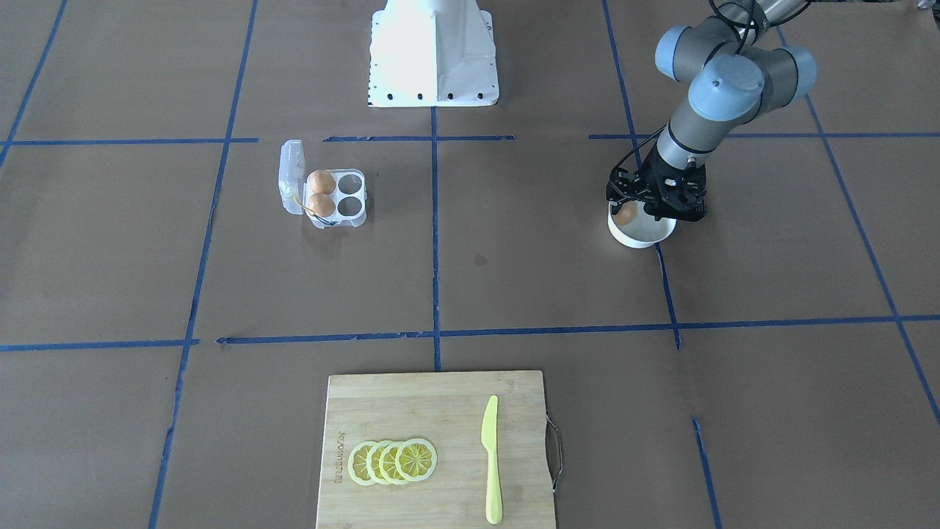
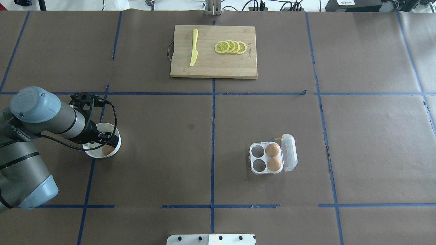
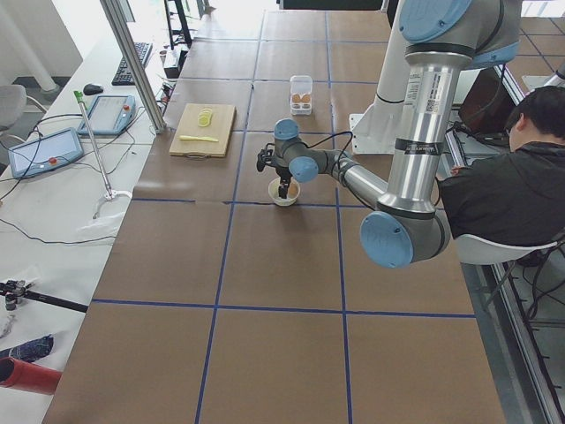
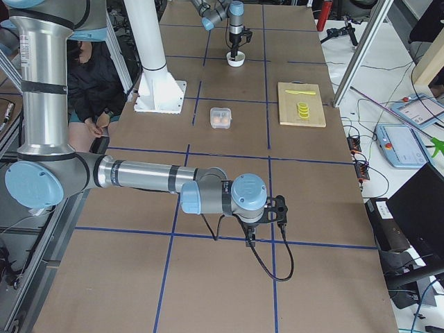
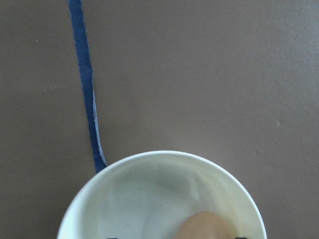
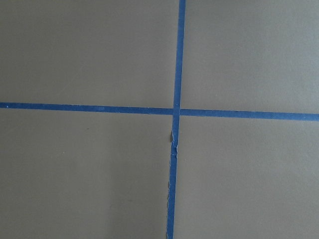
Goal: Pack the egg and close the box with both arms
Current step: 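Lower the left gripper into the bowl and close it on the egg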
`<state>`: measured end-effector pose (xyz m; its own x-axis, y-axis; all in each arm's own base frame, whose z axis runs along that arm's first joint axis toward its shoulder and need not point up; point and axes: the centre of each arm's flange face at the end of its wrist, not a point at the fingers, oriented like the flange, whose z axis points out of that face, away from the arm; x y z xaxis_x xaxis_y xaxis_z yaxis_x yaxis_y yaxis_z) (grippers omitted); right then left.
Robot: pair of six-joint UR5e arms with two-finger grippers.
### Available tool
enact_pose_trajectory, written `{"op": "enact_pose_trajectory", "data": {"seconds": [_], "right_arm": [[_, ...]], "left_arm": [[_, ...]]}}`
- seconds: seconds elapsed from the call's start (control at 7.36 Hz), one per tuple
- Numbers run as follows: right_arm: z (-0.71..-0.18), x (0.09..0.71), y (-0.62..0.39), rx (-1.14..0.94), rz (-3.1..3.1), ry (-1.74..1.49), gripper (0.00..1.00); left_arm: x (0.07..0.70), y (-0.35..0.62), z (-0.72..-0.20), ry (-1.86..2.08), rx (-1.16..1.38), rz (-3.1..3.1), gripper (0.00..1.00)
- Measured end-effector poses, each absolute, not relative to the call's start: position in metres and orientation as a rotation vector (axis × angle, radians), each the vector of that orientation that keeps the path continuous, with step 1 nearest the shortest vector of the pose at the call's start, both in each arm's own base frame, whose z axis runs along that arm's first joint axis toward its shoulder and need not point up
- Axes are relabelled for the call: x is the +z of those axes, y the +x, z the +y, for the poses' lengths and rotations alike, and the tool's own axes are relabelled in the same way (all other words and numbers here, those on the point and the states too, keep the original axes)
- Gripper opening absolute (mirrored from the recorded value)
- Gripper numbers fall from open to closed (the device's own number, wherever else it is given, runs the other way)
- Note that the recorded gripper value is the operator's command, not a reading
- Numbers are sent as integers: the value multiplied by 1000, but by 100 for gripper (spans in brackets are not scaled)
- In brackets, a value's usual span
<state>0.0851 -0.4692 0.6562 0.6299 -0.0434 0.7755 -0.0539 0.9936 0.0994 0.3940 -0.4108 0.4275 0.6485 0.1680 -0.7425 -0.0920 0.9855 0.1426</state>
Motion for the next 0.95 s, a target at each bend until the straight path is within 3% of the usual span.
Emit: {"op": "enact_pose_trajectory", "data": {"seconds": [0.95], "right_arm": [[-469,655,85,5,-890,120,100]], "left_arm": [[430,398,-405,79,147,846,83]]}}
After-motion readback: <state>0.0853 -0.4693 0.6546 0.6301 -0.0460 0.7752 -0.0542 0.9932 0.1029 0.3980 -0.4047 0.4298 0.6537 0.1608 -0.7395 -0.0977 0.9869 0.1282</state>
